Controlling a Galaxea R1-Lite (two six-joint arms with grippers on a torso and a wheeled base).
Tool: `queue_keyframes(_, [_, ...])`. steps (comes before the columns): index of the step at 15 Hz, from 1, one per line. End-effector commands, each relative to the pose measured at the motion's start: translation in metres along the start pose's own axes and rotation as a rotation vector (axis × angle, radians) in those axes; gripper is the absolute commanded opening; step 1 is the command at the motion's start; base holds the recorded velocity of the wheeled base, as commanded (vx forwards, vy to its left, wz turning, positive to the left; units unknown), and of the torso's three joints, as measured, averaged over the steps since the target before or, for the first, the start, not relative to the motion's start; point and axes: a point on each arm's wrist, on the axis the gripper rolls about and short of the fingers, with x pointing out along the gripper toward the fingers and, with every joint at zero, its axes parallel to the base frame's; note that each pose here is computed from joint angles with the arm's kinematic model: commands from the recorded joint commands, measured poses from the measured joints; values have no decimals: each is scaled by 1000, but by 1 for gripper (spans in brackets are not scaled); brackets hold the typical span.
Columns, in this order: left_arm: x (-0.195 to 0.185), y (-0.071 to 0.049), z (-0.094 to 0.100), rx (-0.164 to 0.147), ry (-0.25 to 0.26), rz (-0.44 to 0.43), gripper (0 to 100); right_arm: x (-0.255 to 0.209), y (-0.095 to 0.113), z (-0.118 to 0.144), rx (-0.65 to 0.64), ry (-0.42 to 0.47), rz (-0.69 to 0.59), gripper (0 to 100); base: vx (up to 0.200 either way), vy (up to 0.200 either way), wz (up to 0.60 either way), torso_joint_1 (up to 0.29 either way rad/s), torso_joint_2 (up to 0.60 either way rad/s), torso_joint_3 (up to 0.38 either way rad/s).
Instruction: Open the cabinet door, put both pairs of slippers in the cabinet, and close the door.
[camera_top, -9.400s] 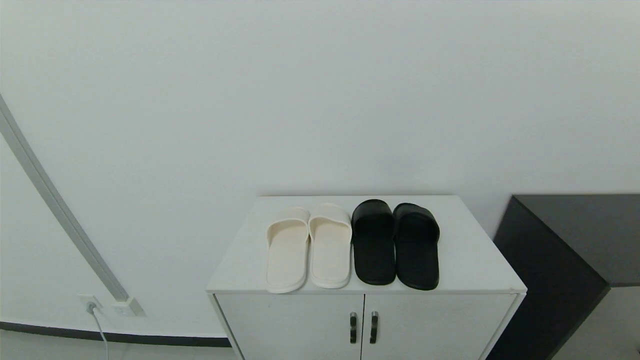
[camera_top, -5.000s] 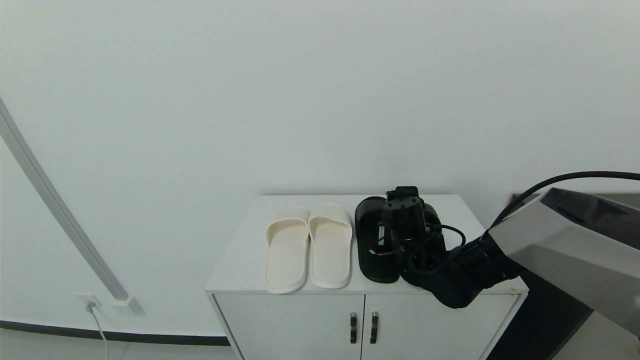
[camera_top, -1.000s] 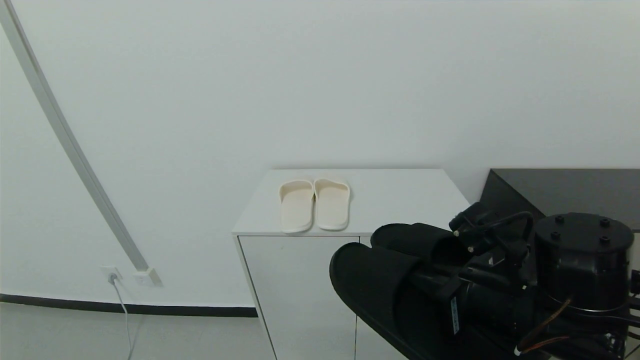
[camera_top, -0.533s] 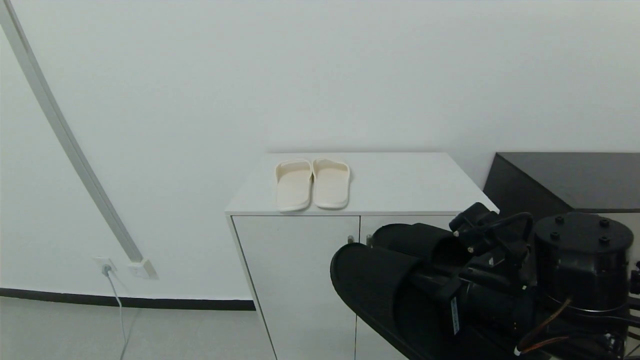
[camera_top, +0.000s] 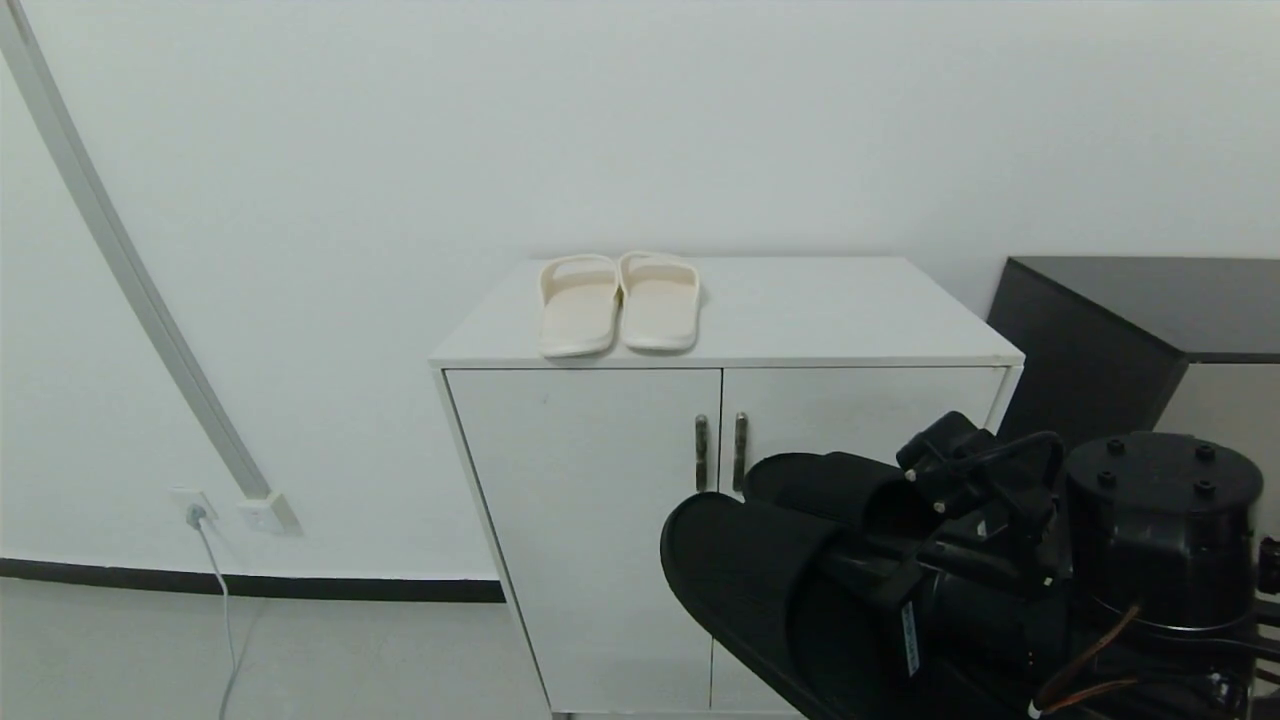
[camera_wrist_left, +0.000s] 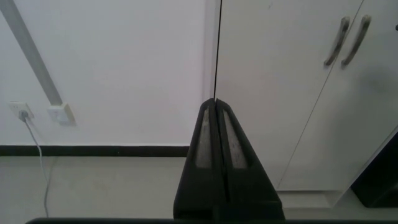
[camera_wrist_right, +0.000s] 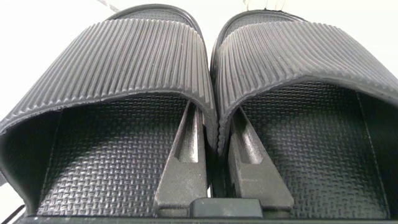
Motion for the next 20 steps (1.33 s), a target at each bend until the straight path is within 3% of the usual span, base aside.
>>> queue_keyframes(1, [0, 0, 0, 0, 1, 1, 0, 0, 0, -1, -1, 2, 1, 0, 0, 0, 0, -168, 500, 310])
queue_keyframes(15, [0, 0, 0, 1, 1, 5, 0, 2, 1, -4, -16, 16, 3, 0, 0, 0, 0, -109, 465, 353])
queue_keyframes(20, [0, 0, 0, 1, 1, 5, 0, 2, 0, -5, -17, 19, 2, 0, 0, 0, 0, -1, 51, 46])
